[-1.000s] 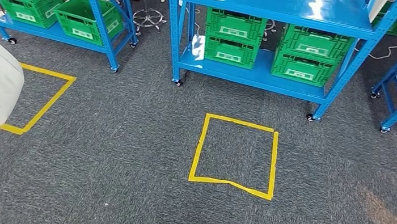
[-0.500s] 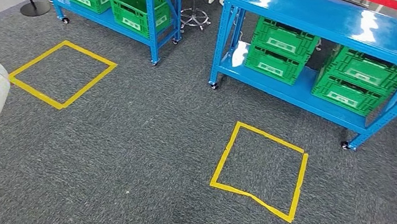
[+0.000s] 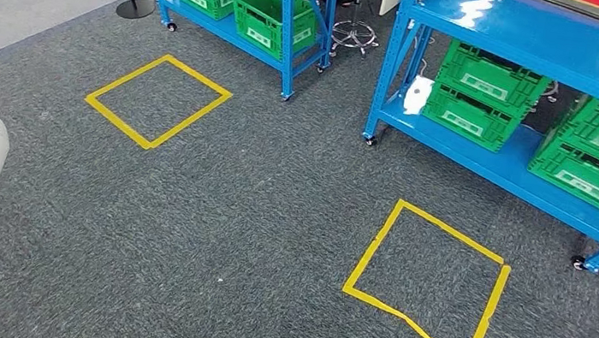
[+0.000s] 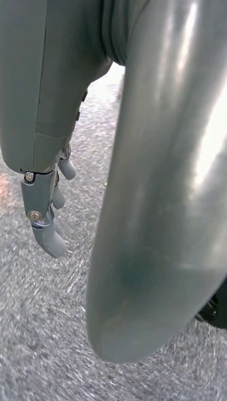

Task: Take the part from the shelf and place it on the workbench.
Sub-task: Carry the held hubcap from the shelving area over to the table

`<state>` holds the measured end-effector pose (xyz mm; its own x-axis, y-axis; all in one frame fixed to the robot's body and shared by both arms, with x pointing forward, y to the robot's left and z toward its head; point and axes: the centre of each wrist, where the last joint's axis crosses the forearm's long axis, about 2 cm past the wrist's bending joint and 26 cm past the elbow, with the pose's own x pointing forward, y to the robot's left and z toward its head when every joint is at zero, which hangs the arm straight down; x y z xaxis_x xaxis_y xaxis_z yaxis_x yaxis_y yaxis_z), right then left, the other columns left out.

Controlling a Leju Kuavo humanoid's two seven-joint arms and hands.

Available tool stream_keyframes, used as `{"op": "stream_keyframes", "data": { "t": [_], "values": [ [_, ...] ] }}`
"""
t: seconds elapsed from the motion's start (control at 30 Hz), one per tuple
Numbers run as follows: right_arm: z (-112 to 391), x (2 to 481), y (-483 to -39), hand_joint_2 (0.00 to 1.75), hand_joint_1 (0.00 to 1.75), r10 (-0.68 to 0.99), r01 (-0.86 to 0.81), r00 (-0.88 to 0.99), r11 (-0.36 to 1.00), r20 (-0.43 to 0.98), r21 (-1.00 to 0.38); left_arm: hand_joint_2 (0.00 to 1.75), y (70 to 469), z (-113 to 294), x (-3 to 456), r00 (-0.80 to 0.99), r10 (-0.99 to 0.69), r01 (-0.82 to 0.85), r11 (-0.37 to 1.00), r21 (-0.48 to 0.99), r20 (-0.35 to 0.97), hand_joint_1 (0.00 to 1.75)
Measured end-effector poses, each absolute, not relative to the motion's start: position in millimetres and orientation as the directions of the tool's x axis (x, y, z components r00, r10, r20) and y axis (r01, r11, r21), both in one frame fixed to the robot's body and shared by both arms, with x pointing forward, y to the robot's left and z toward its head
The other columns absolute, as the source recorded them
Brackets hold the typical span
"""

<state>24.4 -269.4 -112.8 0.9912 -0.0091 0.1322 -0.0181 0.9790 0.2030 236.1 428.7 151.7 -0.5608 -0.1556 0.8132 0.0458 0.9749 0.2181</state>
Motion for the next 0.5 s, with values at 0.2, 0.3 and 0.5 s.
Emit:
{"op": "stream_keyframes", "data": {
  "t": [0.2,0.3,0.5],
  "values": [
    [-113,28,-274,0.00,0.00,0.011,-0.039,0.990,0.980,0.144,0.193,1.75,433,160,230,-0.571,-0.173,0.020,0.974,0.225,0.802,1.75],
    [-112,34,-275,0.00,0.00,0.013,-0.040,0.990,0.981,0.139,0.190,1.75,433,163,231,-0.580,-0.176,0.015,0.974,0.227,0.795,1.75],
    [-112,34,-274,0.00,0.00,0.007,-0.031,0.992,0.981,0.129,0.190,1.75,432,170,242,-0.601,-0.177,0.008,0.974,0.227,0.779,1.75]
  ]
}}
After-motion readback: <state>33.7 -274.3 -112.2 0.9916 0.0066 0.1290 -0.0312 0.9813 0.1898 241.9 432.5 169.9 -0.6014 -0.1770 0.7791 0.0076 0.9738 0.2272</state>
